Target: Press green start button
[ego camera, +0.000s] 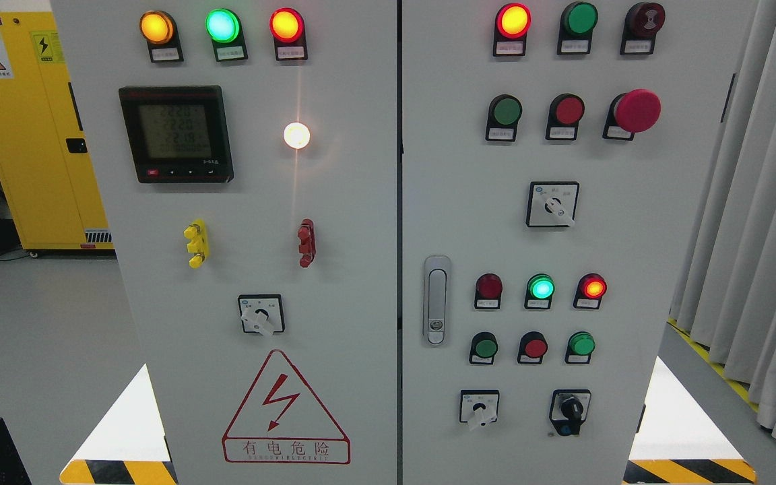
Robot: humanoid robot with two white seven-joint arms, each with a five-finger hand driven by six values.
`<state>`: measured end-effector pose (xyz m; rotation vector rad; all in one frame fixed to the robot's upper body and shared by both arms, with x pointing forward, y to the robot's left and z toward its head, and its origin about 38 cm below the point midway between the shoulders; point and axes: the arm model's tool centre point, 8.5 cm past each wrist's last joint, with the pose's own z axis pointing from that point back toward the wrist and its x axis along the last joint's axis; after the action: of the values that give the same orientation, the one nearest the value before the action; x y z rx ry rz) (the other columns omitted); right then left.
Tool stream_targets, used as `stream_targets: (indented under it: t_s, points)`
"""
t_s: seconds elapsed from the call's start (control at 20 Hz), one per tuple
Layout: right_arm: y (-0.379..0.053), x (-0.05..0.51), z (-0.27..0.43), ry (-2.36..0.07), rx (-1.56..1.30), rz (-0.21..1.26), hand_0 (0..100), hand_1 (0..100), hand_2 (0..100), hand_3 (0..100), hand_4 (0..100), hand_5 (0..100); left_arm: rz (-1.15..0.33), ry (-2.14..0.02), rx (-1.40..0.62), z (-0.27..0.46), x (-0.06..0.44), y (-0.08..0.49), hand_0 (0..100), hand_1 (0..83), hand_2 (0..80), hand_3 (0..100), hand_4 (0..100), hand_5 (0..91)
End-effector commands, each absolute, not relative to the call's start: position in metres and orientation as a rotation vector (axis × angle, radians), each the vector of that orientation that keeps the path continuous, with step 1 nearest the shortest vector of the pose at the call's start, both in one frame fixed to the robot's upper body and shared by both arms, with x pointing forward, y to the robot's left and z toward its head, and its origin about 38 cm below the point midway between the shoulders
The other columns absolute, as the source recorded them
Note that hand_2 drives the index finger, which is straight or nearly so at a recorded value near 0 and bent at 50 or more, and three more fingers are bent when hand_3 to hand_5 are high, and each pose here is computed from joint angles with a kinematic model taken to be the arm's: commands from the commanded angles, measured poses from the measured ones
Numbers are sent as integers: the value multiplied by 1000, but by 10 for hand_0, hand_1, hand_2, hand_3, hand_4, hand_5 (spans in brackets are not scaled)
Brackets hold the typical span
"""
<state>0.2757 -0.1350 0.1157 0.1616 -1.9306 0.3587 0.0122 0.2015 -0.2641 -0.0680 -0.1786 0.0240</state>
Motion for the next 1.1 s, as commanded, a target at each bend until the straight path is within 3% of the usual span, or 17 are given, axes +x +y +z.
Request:
stream_targets:
  t_s: [0.0, 0.4, 0.45, 0.65, 0.7, 0.8, 0.9, 0.95, 1.05]
  points:
    - [-140, 278, 115, -1930, 146, 354, 371, 571, 0, 64, 104, 46, 24, -177, -68, -264, 12, 202, 120, 556, 0, 0, 0, 0]
    - [-147, 286, 122, -1959, 76, 333, 370, 572, 0, 64, 104, 46, 24, -179, -68, -264, 13, 201, 120, 556, 0, 0, 0, 0]
    - [-151, 289, 125, -1972, 29, 348, 317, 658, 0, 72, 117, 52, 24, -179, -68, -264, 13, 201, 120, 556, 0, 0, 0, 0]
    - [-181, 296, 126, -1963, -479, 641, 374, 758, 0, 154, 249, 161, 24, -179, -68, -264, 13, 201, 120, 556, 0, 0, 0, 0]
    - [-185, 299, 132, -1980, -595, 713, 419, 789, 0, 269, 407, 321, 24, -179, -68, -264, 13, 201, 120, 556, 0, 0, 0, 0]
    - [-187, 307, 144, -2008, -731, 802, 445, 834, 0, 404, 568, 526, 24, -179, -68, -264, 13, 201, 120, 556, 0, 0, 0, 0]
    - [-187, 316, 155, -2005, -847, 894, 456, 864, 0, 520, 662, 645, 24, -177, -68, -264, 12, 202, 120, 556, 0, 0, 0, 0]
    - [-187, 321, 161, -2001, -903, 931, 460, 909, 0, 640, 755, 750, 24, -177, -68, -264, 12, 202, 120, 556, 0, 0, 0, 0]
    - [-187, 328, 169, -1992, -979, 984, 585, 976, 0, 759, 828, 838, 24, -177, -68, -264, 12, 202, 120, 556, 0, 0, 0, 0]
